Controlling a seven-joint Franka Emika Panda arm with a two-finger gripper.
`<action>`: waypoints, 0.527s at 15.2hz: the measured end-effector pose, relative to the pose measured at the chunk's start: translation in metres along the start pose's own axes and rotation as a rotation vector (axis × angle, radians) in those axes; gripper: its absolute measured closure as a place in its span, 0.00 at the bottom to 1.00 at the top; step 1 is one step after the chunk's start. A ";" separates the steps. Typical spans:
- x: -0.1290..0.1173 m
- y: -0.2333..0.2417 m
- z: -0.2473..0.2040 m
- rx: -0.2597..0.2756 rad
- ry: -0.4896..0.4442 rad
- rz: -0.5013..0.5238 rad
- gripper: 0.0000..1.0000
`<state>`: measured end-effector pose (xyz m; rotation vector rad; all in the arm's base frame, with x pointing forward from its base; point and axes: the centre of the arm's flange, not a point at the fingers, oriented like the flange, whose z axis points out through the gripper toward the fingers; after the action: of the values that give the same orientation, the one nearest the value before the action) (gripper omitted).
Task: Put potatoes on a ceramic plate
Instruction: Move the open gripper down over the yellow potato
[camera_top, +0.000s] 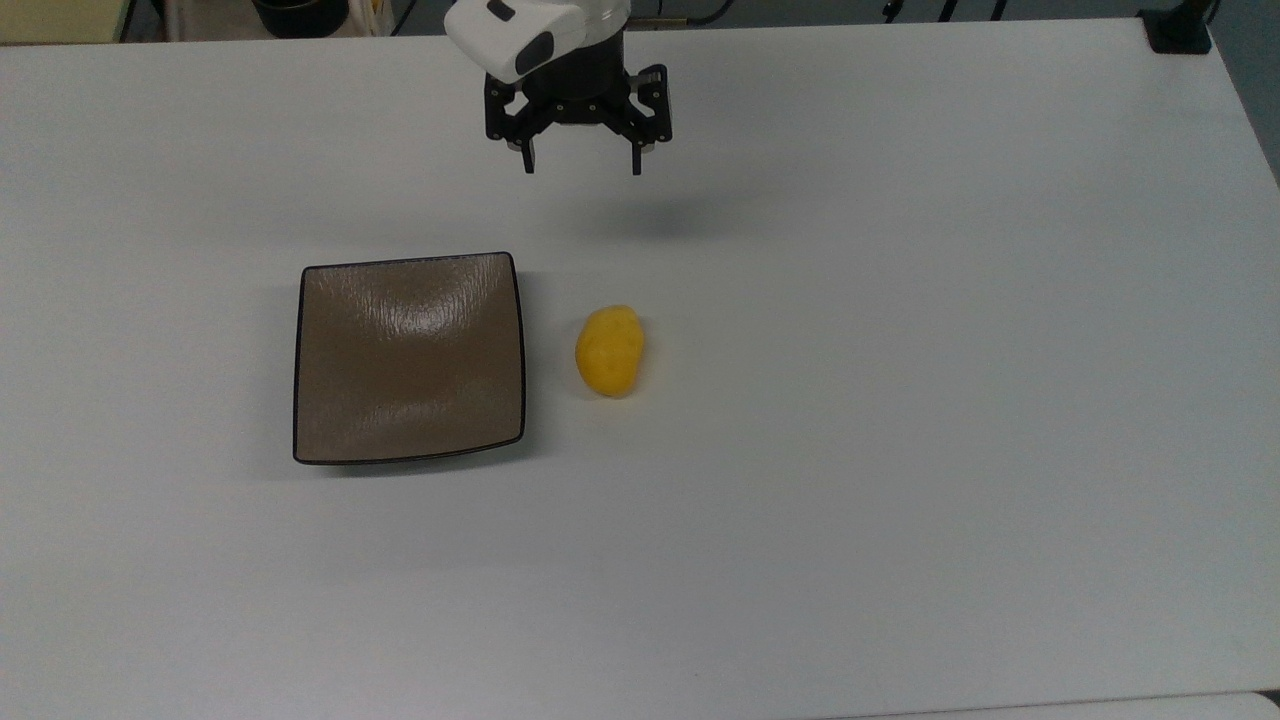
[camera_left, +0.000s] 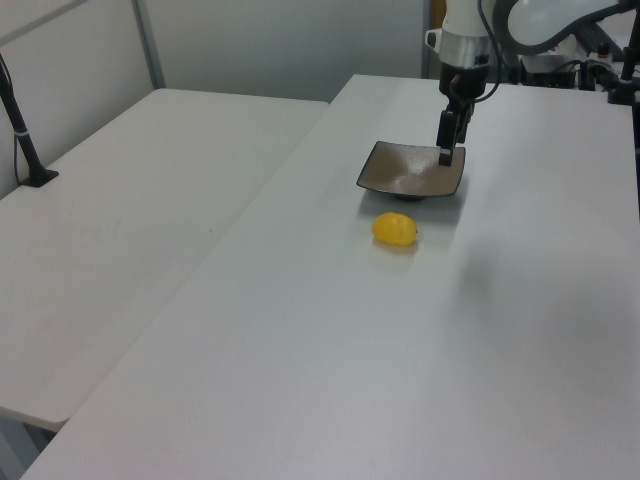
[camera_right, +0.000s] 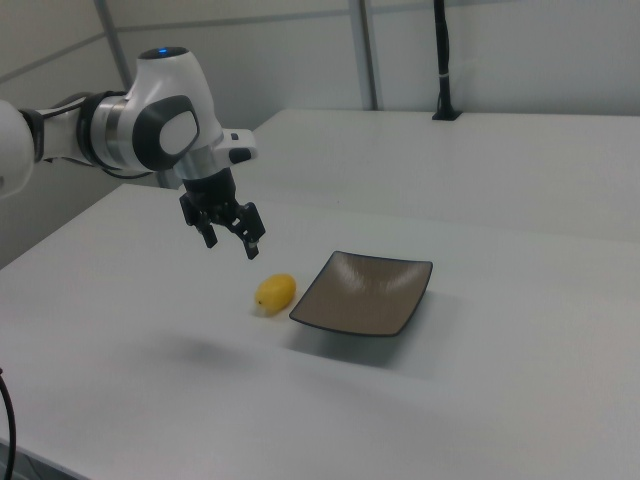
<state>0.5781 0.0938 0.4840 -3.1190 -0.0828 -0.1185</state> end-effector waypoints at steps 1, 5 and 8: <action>0.002 -0.001 0.005 0.016 0.001 0.014 0.00; 0.022 -0.016 0.038 0.054 0.058 0.156 0.00; 0.033 -0.025 0.058 0.076 0.101 0.241 0.00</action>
<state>0.6137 0.1220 0.4291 -3.0110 0.2816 -0.2610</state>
